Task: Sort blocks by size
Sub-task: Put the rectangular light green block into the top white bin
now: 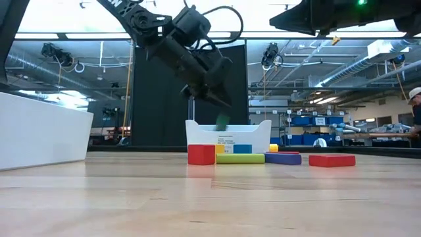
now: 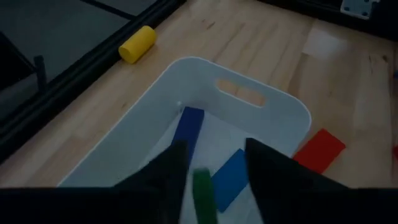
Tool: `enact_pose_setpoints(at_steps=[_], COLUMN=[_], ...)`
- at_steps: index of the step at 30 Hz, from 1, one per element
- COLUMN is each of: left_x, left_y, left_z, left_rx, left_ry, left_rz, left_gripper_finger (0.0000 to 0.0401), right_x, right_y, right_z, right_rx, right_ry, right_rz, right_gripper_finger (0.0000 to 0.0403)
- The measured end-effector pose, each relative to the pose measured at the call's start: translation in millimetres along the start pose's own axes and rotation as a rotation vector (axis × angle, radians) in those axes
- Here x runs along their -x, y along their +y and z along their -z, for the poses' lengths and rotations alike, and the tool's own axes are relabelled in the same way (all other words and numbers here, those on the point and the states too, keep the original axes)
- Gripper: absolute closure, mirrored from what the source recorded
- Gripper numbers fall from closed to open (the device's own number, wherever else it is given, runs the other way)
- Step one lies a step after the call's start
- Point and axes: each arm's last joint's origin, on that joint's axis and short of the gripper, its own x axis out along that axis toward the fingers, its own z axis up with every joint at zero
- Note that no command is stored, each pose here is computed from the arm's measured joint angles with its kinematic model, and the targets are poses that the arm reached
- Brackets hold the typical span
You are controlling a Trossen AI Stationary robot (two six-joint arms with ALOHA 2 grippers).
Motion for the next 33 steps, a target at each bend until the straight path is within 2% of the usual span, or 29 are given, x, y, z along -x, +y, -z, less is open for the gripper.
enact_pose_setpoints(at_steps=[3,6,10,14,20,26,29,33], left_x=[1,13,43,85,137,170,179,193], left_y=[-2,-8,-19,-29,-52,-81,-92,-106], left_z=[0,-7,-16,-19,-2,8,12,17], left_rx=[0.012,0.032,0.022,0.014,-0.02,-0.023,-0.018,-0.009], left_ry=[0.0,-0.032,-0.103,-0.175,-0.239,-0.34,-0.371,-0.41], left_rz=[0.008,0.009,0.005,0.035,0.162,0.297,0.298,0.292], left_gripper_finger=[0.0189,0.0173,0.0178,0.0194,0.0207,0.0208,0.0208,0.0208], right_x=[0,0,0,0,-5,-16,-27,-44], right_y=[0,0,3,7,12,29,41,61], right_z=[0,1,1,6,22,41,44,48], right_rx=[-0.014,-0.035,-0.088,-0.148,-0.224,-0.278,-0.277,-0.2], right_ry=[0.002,0.001,-0.022,0.002,0.127,0.231,0.278,0.407], right_rz=[0.001,-0.014,-0.101,-0.215,-0.329,-0.438,-0.468,-0.49], right_gripper_finger=[0.0188,0.0188,0.0188,0.0188,0.0188,0.0183,0.0177,0.0168])
